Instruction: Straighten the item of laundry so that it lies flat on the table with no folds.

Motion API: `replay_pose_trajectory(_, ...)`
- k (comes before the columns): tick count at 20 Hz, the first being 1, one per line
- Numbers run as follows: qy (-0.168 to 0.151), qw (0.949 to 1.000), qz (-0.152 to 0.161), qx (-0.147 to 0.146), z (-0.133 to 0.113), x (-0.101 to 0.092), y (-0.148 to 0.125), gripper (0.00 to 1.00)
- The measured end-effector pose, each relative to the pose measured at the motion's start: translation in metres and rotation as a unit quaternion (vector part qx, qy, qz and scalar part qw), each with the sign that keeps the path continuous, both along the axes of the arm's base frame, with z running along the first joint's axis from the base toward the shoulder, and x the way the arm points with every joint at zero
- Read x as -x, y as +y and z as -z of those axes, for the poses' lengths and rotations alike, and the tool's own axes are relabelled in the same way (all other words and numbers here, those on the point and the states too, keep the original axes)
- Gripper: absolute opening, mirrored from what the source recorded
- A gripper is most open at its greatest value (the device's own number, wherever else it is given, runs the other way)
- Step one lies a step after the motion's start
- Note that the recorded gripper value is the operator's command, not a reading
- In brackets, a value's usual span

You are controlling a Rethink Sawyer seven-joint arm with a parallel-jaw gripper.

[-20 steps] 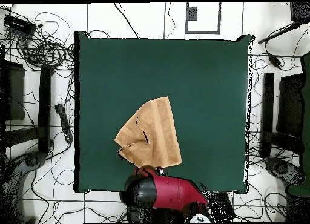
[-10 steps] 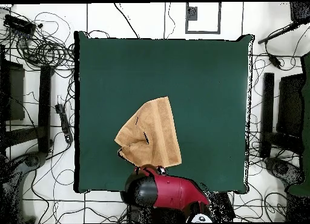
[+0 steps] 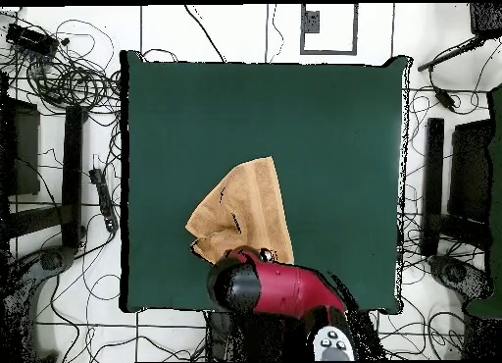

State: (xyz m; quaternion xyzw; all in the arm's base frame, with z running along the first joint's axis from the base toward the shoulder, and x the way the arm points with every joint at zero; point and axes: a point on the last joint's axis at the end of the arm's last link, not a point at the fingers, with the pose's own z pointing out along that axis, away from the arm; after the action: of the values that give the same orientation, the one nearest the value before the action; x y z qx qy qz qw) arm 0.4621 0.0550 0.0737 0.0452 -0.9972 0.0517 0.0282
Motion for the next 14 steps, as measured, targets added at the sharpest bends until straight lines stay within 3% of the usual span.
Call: replay_pose_trajectory(14,-0.002,0.9999,0.015,0.004,-0.01,-0.096,-0.012,1.0)
